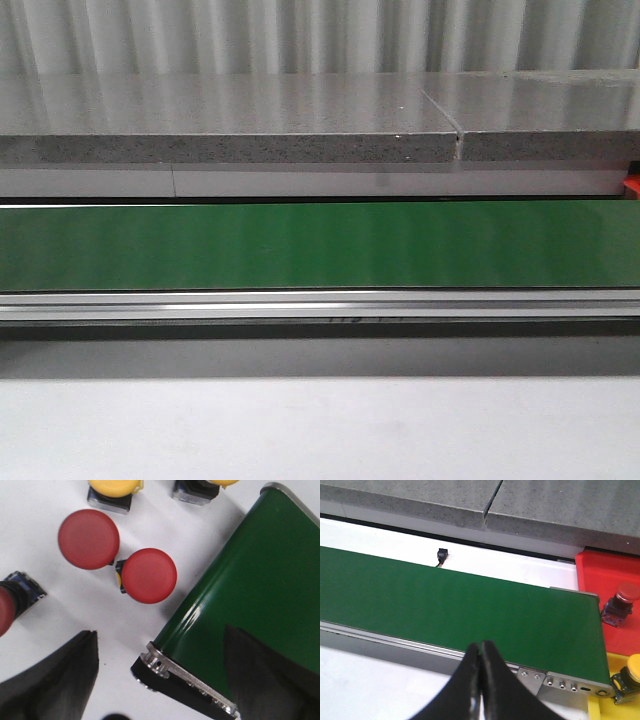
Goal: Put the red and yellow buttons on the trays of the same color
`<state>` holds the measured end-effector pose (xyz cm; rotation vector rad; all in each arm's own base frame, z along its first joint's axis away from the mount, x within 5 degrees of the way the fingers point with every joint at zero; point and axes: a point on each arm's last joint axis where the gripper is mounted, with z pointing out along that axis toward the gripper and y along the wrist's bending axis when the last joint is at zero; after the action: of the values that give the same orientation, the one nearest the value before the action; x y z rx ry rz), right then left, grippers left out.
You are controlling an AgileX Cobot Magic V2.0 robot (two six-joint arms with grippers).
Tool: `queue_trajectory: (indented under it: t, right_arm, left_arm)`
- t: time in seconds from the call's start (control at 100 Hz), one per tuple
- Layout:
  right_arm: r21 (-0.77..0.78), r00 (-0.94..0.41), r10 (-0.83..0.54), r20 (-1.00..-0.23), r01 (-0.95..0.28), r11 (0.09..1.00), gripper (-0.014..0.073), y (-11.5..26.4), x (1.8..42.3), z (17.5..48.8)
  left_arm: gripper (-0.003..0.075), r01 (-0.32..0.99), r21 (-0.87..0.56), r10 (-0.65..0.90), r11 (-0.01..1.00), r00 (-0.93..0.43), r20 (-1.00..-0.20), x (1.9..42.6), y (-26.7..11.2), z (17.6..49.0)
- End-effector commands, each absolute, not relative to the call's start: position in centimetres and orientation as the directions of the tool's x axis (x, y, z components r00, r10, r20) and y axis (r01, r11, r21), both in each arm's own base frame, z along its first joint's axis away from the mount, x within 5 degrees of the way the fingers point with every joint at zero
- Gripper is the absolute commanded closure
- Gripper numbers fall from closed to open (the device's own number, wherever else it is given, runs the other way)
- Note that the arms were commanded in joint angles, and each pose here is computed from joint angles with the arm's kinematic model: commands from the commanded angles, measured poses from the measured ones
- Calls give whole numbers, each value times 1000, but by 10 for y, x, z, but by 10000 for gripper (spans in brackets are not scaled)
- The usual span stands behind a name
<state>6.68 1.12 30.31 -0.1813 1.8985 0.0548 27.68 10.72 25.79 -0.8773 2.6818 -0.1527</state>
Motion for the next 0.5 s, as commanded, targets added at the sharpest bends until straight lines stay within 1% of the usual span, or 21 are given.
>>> queue_trajectory:
  t: [0.0,0.16,0.29,0.49]
  right_arm:
    - [-62,-234,-93,-968,-135,989,654,10,68,317]
    - [-62,-234,-93,-968,-135,989,654,10,68,317]
    - [-62,-234,-93,-968,-135,989,654,10,68,317]
    - [-62,-234,-93,-968,-135,989,654,10,68,317]
  left_arm:
    - [211,-583,-249,-634,773,-710,-306,288,111,267]
    - [211,-645,-261,-696,718,-674,-249,303,118,255]
    - [211,-696,-275,-748,663,-625,-224,313,122,248]
    - [212,-736,-274,-785,619,-594,-177,325,127,239]
